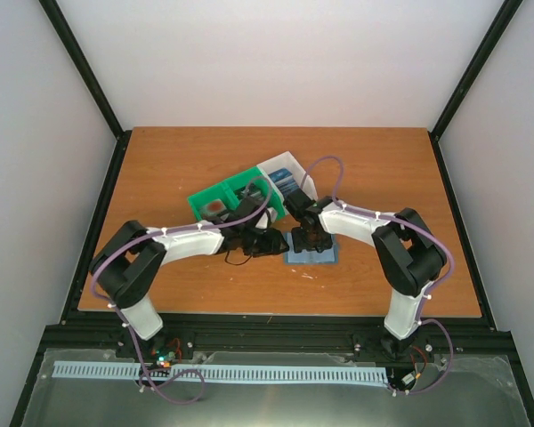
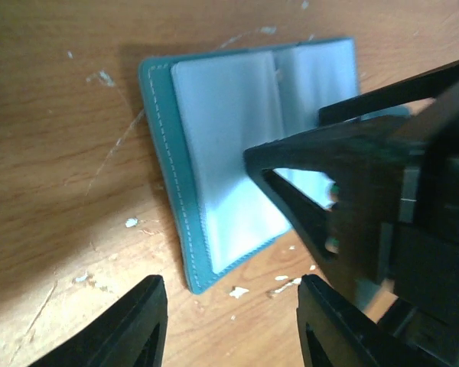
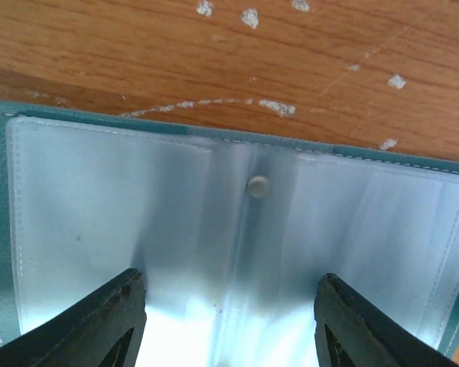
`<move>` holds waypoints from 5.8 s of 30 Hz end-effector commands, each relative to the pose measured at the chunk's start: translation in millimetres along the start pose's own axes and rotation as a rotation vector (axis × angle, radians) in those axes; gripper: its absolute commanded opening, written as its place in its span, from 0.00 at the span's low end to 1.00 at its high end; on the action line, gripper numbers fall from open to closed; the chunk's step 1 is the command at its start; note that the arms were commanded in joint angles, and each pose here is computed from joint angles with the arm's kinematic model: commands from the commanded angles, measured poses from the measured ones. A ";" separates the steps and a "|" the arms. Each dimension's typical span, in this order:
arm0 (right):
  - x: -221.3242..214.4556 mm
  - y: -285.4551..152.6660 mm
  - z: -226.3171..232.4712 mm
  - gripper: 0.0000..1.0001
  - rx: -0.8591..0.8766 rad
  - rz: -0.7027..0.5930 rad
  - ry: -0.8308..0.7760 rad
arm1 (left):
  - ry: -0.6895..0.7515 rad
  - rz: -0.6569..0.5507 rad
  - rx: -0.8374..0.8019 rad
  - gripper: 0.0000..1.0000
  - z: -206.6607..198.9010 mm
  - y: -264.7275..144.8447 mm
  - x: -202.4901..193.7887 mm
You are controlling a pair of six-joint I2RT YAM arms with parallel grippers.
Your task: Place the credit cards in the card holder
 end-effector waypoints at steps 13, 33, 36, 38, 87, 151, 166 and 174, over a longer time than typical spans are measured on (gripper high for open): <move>4.6 -27.9 -3.6 0.61 0.002 -0.077 -0.017 | 0.066 -0.312 0.098 0.65 -8.8 -101.3 53.3; 28.0 -82.5 -11.8 0.61 0.136 -0.217 -0.032 | 0.333 -0.337 0.582 0.56 42.2 -118.3 106.2; 30.0 -83.5 -15.0 0.61 0.150 -0.220 -0.029 | 0.394 -0.322 0.621 0.51 49.6 -112.6 109.3; 30.7 -80.3 -15.8 0.61 0.155 -0.212 -0.032 | 0.418 -0.304 0.646 0.46 55.3 -108.4 113.2; 35.0 -54.6 -27.2 0.59 0.095 -0.131 0.026 | 0.497 -0.283 0.775 0.12 87.6 -106.6 166.6; 45.7 -60.2 -30.5 0.59 0.040 -0.114 -0.024 | 0.722 -0.501 0.996 0.10 104.0 -110.8 231.4; 50.1 -69.6 -31.6 0.58 0.031 -0.138 -0.010 | 0.796 -0.431 0.934 0.01 99.0 -115.4 215.4; 54.1 -74.6 -30.1 0.58 0.044 -0.155 -0.008 | 0.778 -0.440 0.897 0.01 88.5 -132.6 202.3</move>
Point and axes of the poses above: each gripper's point midway between its finger pads, its own y axis out along the fingers, its own z axis along the line the jaws close on, x = y × z, the point moved 8 cm from there along -y, back along the fingers, and after that the axes turned 14 degrees about -y, right-handed, at the moved point
